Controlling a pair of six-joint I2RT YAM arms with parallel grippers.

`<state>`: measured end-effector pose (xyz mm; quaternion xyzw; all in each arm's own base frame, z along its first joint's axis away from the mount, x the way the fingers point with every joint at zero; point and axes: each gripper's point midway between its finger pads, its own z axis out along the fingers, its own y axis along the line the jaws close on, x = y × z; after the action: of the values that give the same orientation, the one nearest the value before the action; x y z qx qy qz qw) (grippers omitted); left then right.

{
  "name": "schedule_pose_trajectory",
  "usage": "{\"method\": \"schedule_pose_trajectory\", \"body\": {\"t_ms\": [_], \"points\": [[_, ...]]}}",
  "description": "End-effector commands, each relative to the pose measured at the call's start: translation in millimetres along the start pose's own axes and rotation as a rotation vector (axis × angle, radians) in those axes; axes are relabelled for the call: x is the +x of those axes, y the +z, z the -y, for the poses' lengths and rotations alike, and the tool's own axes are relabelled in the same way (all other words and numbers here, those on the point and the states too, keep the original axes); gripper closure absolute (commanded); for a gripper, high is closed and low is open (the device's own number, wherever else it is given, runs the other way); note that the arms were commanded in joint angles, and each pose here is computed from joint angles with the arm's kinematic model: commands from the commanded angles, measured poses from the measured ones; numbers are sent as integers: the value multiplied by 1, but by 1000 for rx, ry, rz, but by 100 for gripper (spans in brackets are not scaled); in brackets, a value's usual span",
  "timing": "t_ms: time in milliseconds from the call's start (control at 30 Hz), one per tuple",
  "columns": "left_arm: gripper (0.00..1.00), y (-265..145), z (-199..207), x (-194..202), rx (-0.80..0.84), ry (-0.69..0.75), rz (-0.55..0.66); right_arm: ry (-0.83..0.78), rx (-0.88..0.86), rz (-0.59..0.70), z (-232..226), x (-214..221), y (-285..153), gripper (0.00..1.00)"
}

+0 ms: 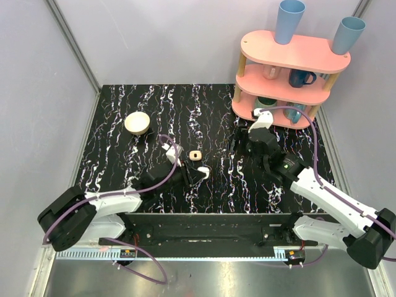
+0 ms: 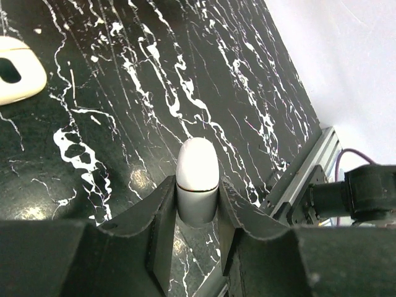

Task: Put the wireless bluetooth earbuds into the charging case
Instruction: Place the charging case with the earbuds at the center of the board.

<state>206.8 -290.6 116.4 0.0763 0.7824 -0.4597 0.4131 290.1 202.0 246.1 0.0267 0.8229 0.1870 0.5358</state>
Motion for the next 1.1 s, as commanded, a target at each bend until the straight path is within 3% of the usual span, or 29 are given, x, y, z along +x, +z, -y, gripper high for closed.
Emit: {"method": "schedule_pose_trajectory", "body": {"t_ms": [0, 200, 533, 633, 867, 1067], "points": [[95, 12, 12, -31, 13, -120, 113, 36, -47, 7, -9, -6, -2, 31], [94, 24, -15, -20, -70, -179, 107, 26, -70, -15, -14, -1, 0, 30], [91, 40, -34, 8, -38, -322, 50, 26, -79, -26, -14, 3, 0, 30], [80, 42, -41, 13, -68, -313, 36, 24, -84, -33, -15, 6, 0, 30], [68, 38, -52, 13, -145, -256, 23, 29, -96, -28, -18, 4, 1, 30], [65, 36, -63, 18, -177, -253, 1, 34, -109, -37, -21, 6, 2, 30]]}}
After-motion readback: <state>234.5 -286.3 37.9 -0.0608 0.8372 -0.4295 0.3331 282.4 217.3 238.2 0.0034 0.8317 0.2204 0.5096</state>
